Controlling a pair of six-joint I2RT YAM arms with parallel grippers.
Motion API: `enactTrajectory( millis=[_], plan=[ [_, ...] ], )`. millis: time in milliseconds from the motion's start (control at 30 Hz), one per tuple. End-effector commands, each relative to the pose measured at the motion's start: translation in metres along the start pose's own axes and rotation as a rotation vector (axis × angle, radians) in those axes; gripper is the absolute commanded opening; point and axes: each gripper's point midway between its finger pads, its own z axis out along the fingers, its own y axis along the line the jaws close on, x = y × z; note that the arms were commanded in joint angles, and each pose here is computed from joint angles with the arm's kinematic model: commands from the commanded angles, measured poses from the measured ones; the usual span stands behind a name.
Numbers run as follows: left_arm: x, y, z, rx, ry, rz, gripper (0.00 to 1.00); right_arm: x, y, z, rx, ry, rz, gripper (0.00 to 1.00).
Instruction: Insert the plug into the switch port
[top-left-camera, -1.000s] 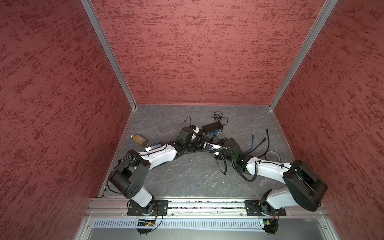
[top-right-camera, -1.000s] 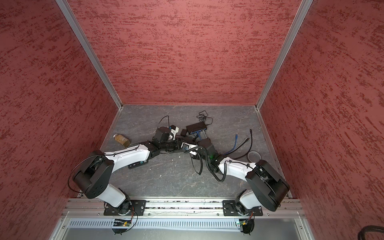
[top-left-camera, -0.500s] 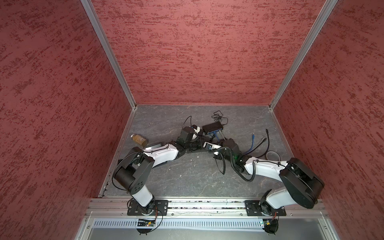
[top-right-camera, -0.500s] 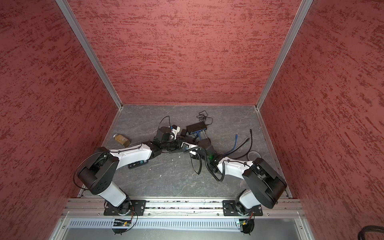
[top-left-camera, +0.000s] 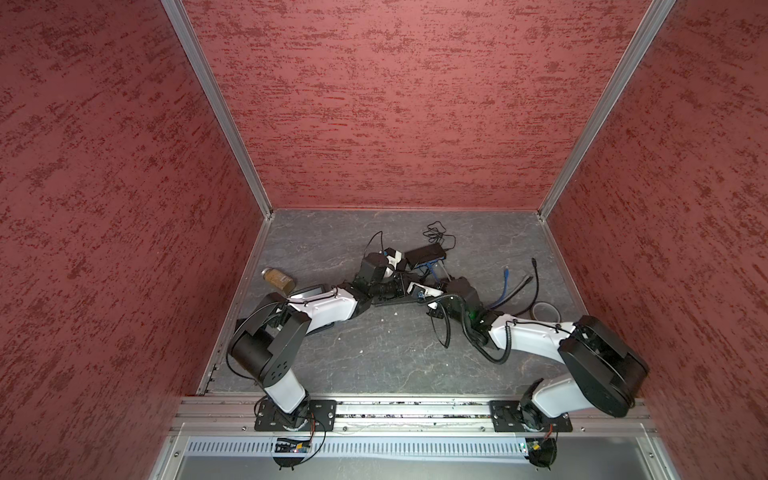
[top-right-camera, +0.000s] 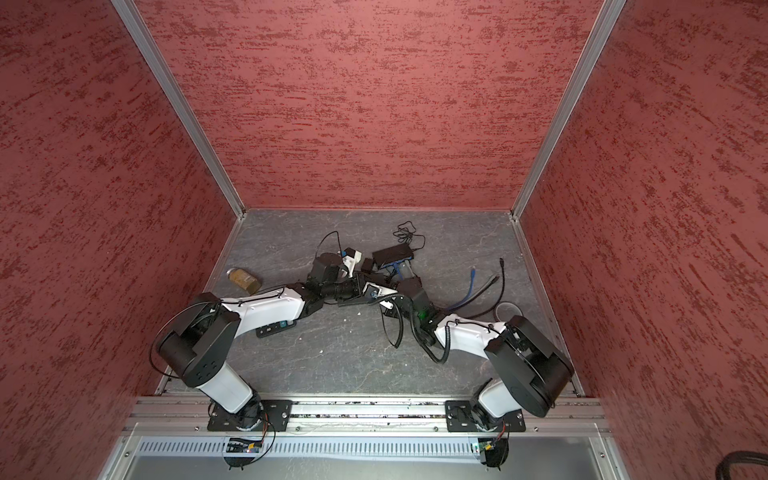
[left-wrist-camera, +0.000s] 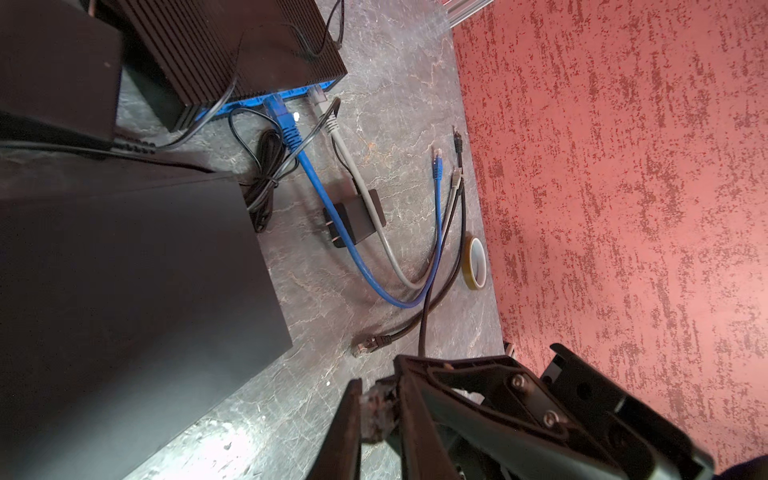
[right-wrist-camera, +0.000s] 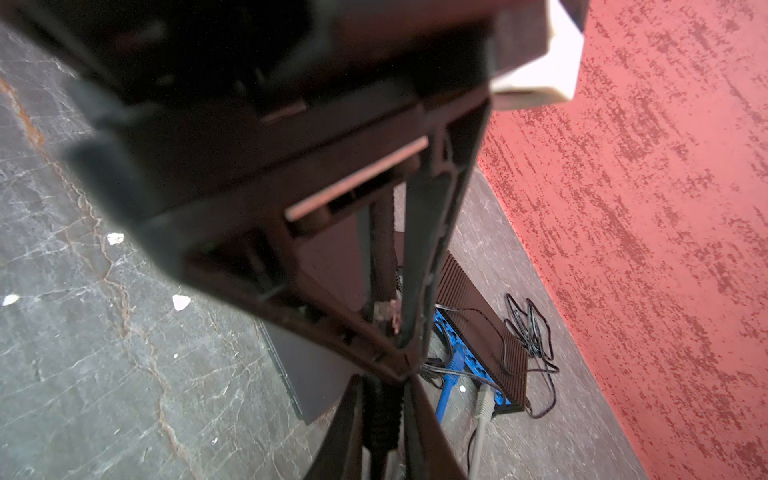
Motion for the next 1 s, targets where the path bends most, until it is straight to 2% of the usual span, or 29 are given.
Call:
enactTrajectory(
  millis=[0,200,433,567,833,967],
  plan=[
    [0.003,-0.010,0.004,0.059,0.001,0.052,0.18,-0.010,0.007,-0.001,-0.020,-0.042,-0.029,0.18],
    [0.007,-0.011,0.005,0.074,0.009,0.088,0.18,-0.009,0.005,-0.002,-0.009,-0.036,-0.016,0.21],
    [0.010,-0.010,0.004,0.079,0.006,0.146,0.18,-0.003,0.009,-0.004,-0.023,-0.017,0.026,0.34],
    [0.013,-0.007,0.004,0.073,0.008,0.179,0.18,-0.002,0.006,-0.011,-0.029,-0.020,0.094,0.43],
    [0.016,-0.002,0.004,0.061,0.015,0.217,0.18,0.007,-0.002,-0.025,-0.026,0.028,0.293,0.46],
    [0.016,-0.003,0.002,0.061,0.020,0.231,0.18,0.004,-0.001,-0.031,-0.066,0.047,0.343,0.45]
  ],
)
